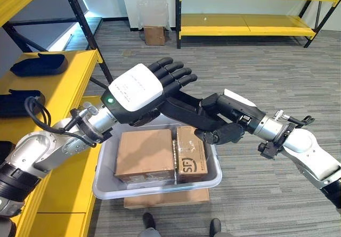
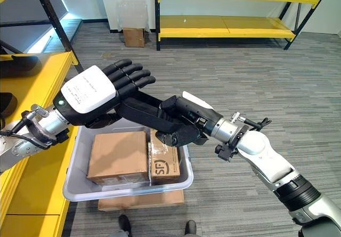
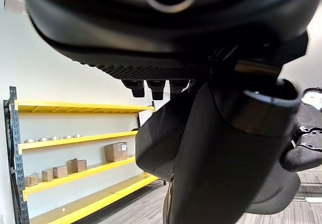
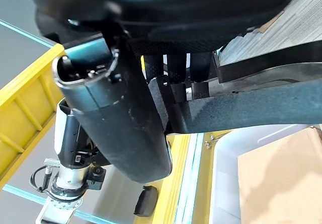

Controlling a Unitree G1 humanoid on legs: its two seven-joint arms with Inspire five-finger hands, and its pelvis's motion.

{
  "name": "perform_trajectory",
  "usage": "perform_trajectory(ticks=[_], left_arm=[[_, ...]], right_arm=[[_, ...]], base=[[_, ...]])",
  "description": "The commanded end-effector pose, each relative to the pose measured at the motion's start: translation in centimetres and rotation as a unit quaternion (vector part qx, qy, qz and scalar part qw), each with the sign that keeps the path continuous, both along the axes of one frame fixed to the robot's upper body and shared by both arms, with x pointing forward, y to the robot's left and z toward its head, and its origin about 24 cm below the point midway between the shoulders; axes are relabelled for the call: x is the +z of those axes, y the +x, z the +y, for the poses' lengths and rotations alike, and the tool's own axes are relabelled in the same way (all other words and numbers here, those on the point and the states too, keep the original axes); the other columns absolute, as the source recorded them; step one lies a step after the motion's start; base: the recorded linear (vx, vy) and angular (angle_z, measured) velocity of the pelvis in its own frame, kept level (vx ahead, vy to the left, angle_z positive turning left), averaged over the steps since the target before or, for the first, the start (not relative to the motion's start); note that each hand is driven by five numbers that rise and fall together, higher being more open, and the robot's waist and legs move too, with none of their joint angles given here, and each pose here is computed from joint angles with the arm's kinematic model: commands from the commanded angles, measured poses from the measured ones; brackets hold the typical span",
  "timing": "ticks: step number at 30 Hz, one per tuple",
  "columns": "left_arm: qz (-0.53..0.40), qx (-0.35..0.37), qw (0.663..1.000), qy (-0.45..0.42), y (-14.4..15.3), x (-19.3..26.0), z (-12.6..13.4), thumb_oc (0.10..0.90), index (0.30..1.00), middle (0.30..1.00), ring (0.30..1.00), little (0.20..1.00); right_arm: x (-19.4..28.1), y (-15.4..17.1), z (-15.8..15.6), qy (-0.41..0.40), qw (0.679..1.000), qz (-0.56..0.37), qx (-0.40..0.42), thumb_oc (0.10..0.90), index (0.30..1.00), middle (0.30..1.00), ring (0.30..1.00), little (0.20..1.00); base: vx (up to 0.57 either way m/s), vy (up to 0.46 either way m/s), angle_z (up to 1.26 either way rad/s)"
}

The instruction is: Move parts from the plastic box to the shelf.

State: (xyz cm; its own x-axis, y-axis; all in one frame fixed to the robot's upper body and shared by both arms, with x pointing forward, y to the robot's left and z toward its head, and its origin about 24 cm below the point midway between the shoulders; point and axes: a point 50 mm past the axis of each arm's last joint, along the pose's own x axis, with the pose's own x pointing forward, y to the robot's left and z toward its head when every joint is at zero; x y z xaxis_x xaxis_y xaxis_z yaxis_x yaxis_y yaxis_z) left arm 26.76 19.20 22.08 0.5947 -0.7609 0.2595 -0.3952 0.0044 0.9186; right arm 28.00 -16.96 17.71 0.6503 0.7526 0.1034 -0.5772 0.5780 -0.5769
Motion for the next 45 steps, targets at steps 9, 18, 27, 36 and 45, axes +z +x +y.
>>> perform_trajectory(ticks=[9,18,27,36,45], left_arm=[[-0.027,-0.025,0.995,-0.091,0.4,1.7,-0.8,0.900,1.000,1.000,1.000,1.000],[0.011,-0.012,0.995,-0.102,1.4,0.0,-0.9,0.400,0.300,0.300,0.300,0.300],[0.022,0.011,0.994,-0.106,2.0,-0.5,-0.2,0.400,0.300,0.300,0.300,0.300],[0.024,0.022,0.992,-0.120,2.1,-0.7,0.3,0.400,0.300,0.300,0.300,0.300],[0.029,0.021,0.990,-0.133,2.0,-0.9,0.3,0.400,0.300,0.300,0.300,0.300]], right_arm=[[7.0,-1.3,1.9,0.107,0.978,-0.168,0.064,0.400,0.300,0.300,0.300,0.300],[7.2,-1.4,2.1,0.110,0.976,-0.173,0.070,0.400,0.300,0.300,0.300,0.300],[7.3,-1.4,2.2,0.114,0.976,-0.174,0.070,0.400,0.300,0.300,0.300,0.300],[7.2,-1.4,2.1,0.113,0.976,-0.176,0.064,0.400,0.300,0.300,0.300,0.300],[7.1,-1.3,2.1,0.116,0.975,-0.180,0.060,0.400,0.300,0.300,0.300,0.300]], base=[[0.00,0.000,0.00],[0.00,0.000,0.00],[0.00,0.000,0.00],[0.00,0.000,0.00],[0.00,0.000,0.00]])
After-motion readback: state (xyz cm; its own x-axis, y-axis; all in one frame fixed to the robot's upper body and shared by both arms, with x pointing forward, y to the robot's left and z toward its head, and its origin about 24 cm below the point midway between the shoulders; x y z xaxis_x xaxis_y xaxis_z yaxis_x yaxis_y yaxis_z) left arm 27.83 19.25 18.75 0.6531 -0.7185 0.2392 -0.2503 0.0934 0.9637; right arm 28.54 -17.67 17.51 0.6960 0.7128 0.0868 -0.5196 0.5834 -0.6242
